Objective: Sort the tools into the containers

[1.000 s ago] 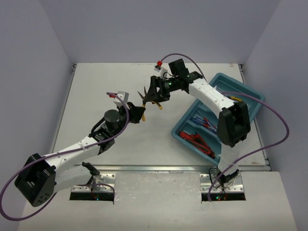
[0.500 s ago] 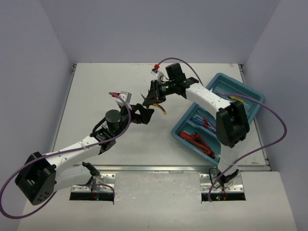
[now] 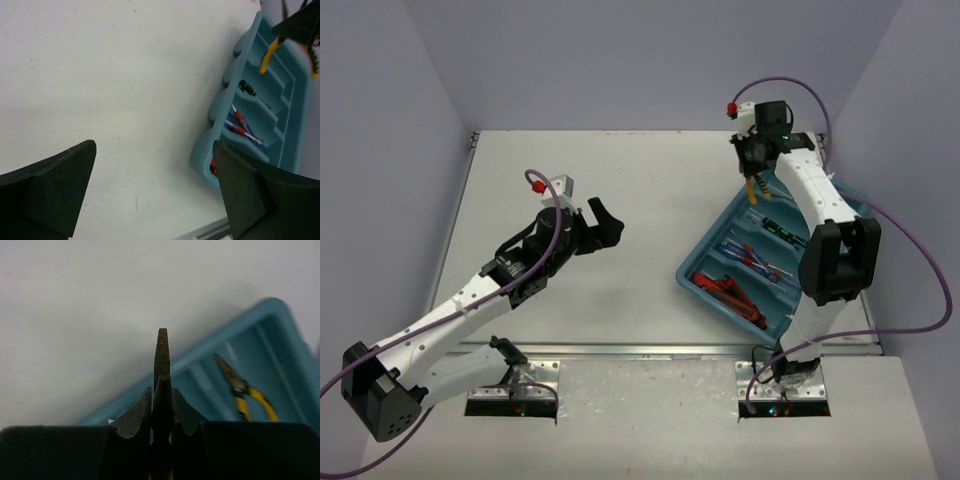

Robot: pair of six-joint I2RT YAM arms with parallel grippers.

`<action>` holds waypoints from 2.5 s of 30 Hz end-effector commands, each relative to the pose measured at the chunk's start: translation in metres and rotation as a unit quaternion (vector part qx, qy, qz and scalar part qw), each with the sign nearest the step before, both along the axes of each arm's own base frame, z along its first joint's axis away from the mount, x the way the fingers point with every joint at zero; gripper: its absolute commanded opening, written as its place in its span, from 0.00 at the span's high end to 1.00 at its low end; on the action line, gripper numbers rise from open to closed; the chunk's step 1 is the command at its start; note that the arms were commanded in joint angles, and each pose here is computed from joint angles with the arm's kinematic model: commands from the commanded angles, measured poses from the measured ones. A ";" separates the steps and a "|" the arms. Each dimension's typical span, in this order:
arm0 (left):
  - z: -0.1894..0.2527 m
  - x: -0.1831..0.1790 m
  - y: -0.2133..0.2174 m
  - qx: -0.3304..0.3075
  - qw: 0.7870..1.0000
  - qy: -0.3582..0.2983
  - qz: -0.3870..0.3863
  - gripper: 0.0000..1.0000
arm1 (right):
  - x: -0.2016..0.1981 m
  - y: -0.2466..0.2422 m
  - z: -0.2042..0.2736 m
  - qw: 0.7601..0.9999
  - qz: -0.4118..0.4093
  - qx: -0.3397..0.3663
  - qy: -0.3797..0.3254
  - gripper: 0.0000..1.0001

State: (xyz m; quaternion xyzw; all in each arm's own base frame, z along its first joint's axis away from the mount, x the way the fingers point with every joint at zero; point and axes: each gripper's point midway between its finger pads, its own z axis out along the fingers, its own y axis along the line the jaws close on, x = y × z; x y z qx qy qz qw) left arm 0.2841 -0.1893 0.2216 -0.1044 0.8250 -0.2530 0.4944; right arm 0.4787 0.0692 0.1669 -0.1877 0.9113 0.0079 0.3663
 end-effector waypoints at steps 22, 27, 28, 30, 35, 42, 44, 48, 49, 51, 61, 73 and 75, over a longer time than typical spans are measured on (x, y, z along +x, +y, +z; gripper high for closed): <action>-0.012 -0.063 0.036 0.113 0.989 0.016 -0.094 0.00 | 0.029 -0.202 -0.029 0.901 0.017 -0.430 0.044 0.44; -0.014 -0.059 0.038 0.119 0.989 0.013 -0.083 0.00 | 0.023 -0.200 -0.005 0.913 -0.018 -0.407 0.034 0.01; -0.013 -0.058 0.038 0.118 0.989 0.012 -0.083 0.00 | 0.021 -0.199 0.001 0.916 -0.026 -0.398 0.030 0.01; -0.012 -0.052 0.042 0.124 0.990 0.009 -0.067 0.00 | 0.015 -0.191 0.017 0.931 -0.057 -0.359 0.012 0.01; -0.006 -0.032 0.091 0.137 0.989 0.014 0.056 0.00 | -0.018 -0.157 0.065 0.967 -0.191 -0.167 -0.030 0.01; 0.019 -0.018 0.147 0.185 0.962 -0.004 0.201 0.00 | -0.098 -0.067 0.112 0.966 -0.185 0.136 -0.116 0.01; 0.036 -0.017 0.153 0.179 0.958 -0.027 0.222 0.00 | -0.135 -0.049 0.107 0.964 -0.153 0.175 -0.128 0.01; 0.062 -0.019 0.160 0.162 0.956 -0.062 0.239 0.00 | -0.189 -0.064 0.125 0.949 -0.201 0.157 -0.187 0.01; 0.067 -0.020 0.162 0.163 0.954 -0.068 0.241 0.00 | -0.200 -0.068 0.127 0.945 -0.210 0.153 -0.199 0.01; 0.078 -0.022 0.165 0.167 0.953 -0.079 0.242 0.00 | -0.221 -0.068 0.134 0.944 -0.201 0.149 -0.217 0.01; 0.132 -0.061 0.202 0.187 0.935 -0.119 0.275 0.00 | -0.317 -0.083 0.145 0.934 -0.193 0.100 -0.283 0.01; 0.097 -0.108 0.222 0.136 0.940 -0.151 0.275 0.00 | -0.333 -0.068 0.107 0.940 -0.157 0.134 -0.271 0.01; 0.098 -0.112 0.222 0.124 0.941 -0.159 0.273 0.00 | -0.331 -0.065 0.110 0.940 -0.151 0.139 -0.271 0.01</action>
